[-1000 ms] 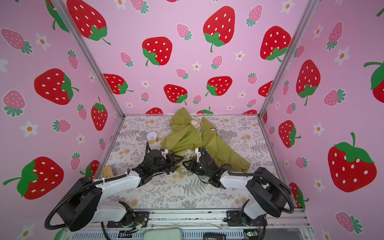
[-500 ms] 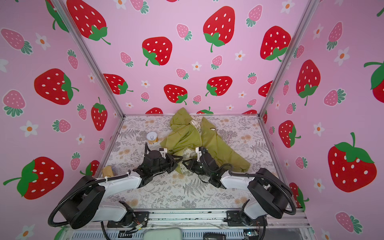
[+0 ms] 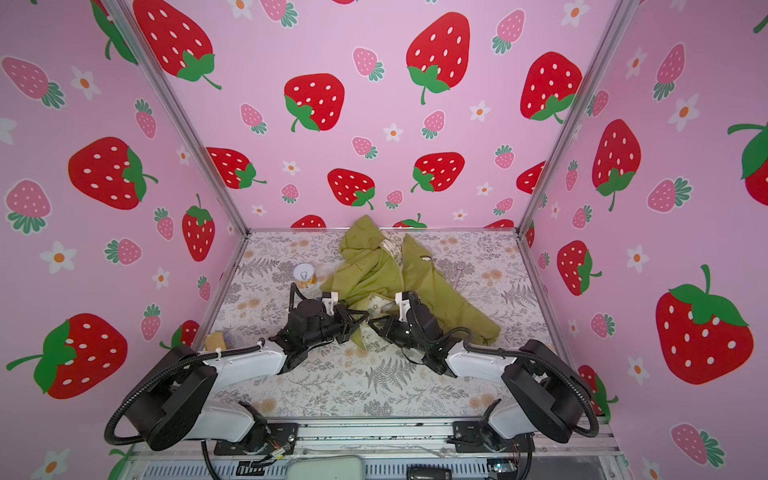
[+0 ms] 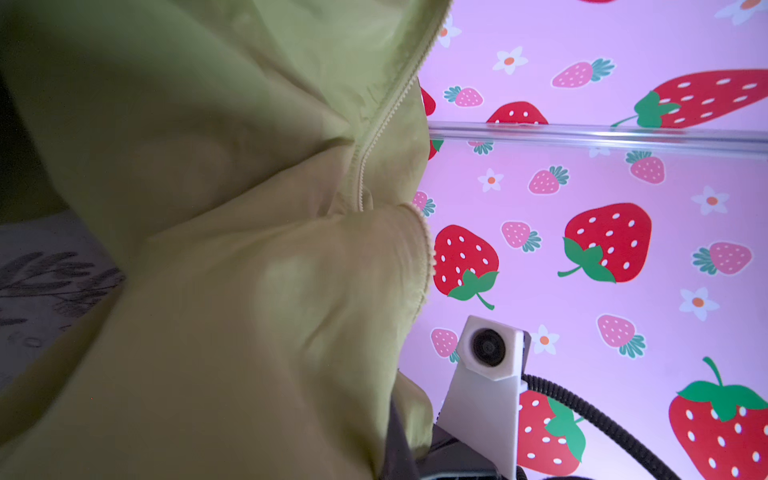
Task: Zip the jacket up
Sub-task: 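Lift both edges again and bring the grippers together near the middle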
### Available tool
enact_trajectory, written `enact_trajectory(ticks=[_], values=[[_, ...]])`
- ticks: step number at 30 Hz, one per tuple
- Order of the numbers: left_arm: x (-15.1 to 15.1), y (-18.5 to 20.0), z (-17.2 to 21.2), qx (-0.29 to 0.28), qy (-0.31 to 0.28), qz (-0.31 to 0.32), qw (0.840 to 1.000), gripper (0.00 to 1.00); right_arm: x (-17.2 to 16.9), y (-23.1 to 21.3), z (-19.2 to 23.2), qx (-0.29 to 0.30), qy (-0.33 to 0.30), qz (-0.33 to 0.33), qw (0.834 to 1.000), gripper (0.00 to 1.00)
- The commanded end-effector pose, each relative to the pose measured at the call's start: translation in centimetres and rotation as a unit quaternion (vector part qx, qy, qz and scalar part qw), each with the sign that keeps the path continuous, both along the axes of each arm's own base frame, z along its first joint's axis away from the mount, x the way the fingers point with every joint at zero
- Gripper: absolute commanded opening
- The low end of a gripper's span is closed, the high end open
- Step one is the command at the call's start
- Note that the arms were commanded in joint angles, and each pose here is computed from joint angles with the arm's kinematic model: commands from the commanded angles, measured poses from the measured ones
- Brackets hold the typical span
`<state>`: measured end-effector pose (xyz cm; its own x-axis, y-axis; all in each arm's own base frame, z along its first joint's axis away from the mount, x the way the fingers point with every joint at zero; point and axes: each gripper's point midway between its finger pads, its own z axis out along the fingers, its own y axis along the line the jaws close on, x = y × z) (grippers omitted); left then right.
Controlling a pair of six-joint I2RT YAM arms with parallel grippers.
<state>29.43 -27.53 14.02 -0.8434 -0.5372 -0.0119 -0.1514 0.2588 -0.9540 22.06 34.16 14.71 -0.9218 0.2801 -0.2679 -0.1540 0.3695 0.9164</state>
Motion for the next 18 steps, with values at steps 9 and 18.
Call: enact_trajectory(ticks=[9, 18], values=[[0.8, -3.0, 7.0, -0.051, -0.123, -0.121, 0.984, 0.00, -0.2, -6.4, 4.6, -0.007, -0.082, 0.002, 0.997, 0.51], [-1.2, -3.9, 8.7, -0.057, -0.142, -0.199, 0.968, 0.00, 1.4, -6.0, 7.8, -0.020, -0.144, 0.017, 0.989, 0.44]])
